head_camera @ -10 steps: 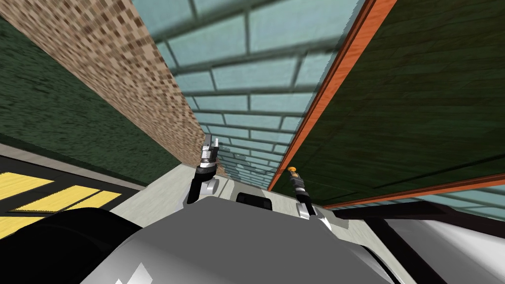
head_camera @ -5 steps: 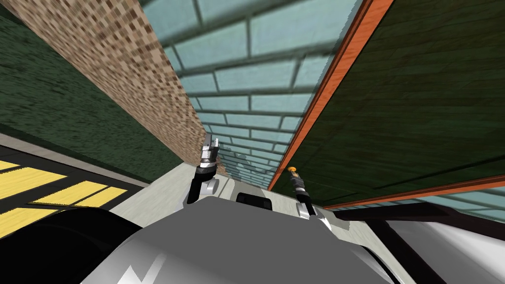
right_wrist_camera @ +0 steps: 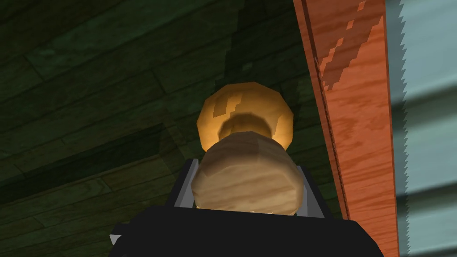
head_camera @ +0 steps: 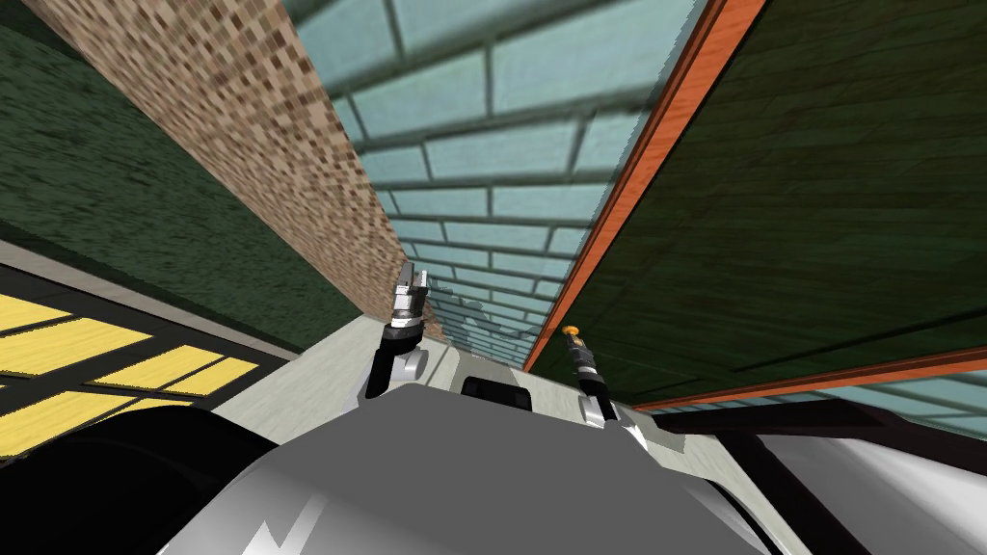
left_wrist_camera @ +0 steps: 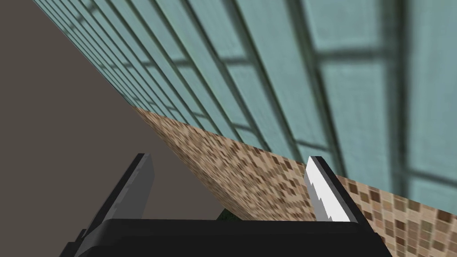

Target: Pull the door open

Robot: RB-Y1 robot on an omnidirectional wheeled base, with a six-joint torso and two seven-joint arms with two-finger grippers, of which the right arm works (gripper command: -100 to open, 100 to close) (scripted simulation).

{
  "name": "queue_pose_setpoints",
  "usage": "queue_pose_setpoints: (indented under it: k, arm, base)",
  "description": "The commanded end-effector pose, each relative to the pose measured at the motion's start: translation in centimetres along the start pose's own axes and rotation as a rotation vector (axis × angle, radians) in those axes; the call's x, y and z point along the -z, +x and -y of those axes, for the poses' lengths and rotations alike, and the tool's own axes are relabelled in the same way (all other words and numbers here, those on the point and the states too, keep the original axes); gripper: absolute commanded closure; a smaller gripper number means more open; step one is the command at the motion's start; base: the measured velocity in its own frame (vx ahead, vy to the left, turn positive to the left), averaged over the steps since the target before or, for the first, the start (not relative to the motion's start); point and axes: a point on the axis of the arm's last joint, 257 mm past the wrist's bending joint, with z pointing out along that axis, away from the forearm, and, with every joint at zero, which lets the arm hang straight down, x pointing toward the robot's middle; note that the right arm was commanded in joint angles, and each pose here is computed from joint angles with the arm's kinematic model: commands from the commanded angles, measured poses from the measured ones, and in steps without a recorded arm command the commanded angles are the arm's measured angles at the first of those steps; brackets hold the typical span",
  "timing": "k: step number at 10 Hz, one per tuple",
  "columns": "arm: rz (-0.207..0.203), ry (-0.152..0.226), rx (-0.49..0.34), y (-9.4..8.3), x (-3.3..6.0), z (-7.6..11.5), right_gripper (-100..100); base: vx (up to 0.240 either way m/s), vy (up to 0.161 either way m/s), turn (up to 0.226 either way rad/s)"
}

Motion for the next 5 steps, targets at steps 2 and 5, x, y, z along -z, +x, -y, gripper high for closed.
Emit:
queue_pose_setpoints:
  k: [2, 5]
  arm:
    - [-0.001, 0.006, -0.086, 0.25, 0.14, -0.04, 100]
    - [0.003, 0.011, -0.167, 0.19, 0.12, 0.04, 100]
  base:
    - [-0.033, -0.017, 0.046]
    - [-0.029, -0.014, 0.037]
